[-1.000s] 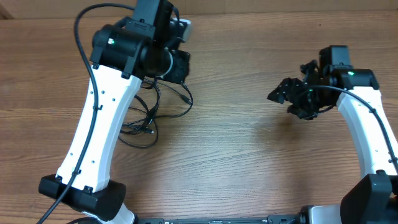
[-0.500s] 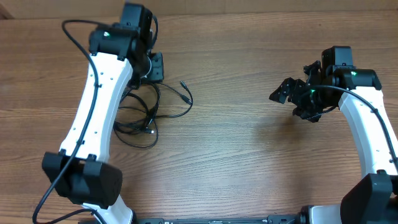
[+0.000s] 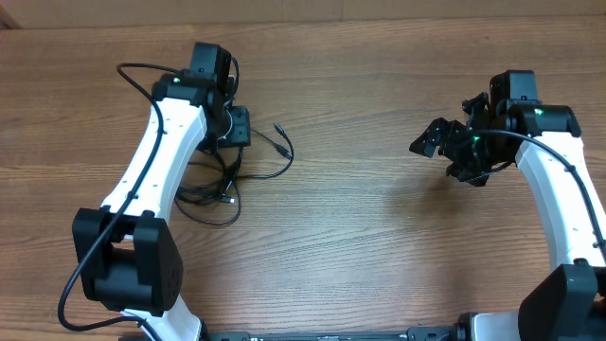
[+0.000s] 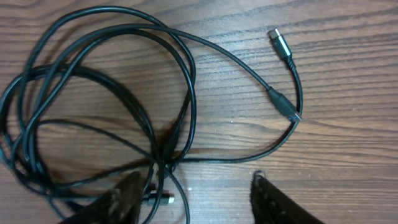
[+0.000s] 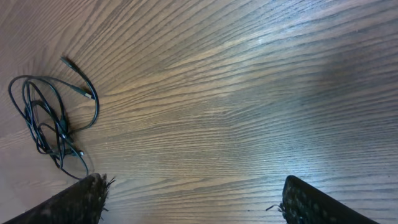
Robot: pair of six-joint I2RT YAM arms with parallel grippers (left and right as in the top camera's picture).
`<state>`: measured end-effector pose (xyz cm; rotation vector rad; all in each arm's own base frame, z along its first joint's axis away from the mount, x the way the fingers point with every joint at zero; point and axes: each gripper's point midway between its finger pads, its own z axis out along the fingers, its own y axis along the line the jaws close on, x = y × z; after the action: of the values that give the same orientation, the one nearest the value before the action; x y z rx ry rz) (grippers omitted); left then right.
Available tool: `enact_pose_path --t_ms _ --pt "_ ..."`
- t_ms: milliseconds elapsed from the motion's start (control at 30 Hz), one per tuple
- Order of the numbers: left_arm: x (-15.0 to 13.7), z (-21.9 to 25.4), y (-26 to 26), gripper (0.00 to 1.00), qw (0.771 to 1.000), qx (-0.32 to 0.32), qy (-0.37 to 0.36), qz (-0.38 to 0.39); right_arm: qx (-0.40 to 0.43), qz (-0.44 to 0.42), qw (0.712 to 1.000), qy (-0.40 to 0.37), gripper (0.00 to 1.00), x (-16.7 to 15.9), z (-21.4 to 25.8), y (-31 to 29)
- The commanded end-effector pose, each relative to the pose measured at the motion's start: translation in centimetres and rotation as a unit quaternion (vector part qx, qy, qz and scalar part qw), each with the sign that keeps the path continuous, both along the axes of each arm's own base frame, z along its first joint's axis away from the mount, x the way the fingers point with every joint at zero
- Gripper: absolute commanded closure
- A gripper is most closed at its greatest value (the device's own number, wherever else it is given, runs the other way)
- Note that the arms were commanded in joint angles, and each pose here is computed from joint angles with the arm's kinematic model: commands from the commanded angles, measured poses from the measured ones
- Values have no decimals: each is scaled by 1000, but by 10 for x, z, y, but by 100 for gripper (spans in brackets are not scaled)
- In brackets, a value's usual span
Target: Untangle cables
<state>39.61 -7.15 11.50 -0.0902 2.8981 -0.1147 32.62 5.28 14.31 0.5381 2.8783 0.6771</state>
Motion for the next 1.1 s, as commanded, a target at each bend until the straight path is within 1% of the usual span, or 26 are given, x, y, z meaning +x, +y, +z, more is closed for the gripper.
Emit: enact_pose_path --t_ms 0,33,200,333,533,600,733,867,1067 --pt "-4 -13 0 41 1000 2 7 -31 -5 4 1000 -4 11 1 0 0" --pt "-3 -15 1 38 999 2 5 -41 -5 5 1000 -4 11 1 0 0" --pt "-4 -27 0 33 997 6 0 -74 -11 3 1000 -6 10 2 -1 -2" --pt "-10 -44 2 34 997 11 6 -79 -13 3 1000 -6 9 2 -1 -3" --pt "-6 -63 4 35 997 9 -14 -76 -13 3 1000 -6 9 3 -1 -3" --pt "-5 -70 2 38 997 6 -22 -69 -13 3 1000 -7 9 3 -1 -3" --pt "-1 -82 -1 49 998 9 -43 -53 -15 3 1000 -6 9 3 -1 -3" --pt "3 -90 0 51 997 19 -63 -30 -17 11 1000 -10 8 3 -1 -3" --pt "6 -95 -2 56 996 31 -82 -30 -17 11 1000 -10 8 3 -1 -3"
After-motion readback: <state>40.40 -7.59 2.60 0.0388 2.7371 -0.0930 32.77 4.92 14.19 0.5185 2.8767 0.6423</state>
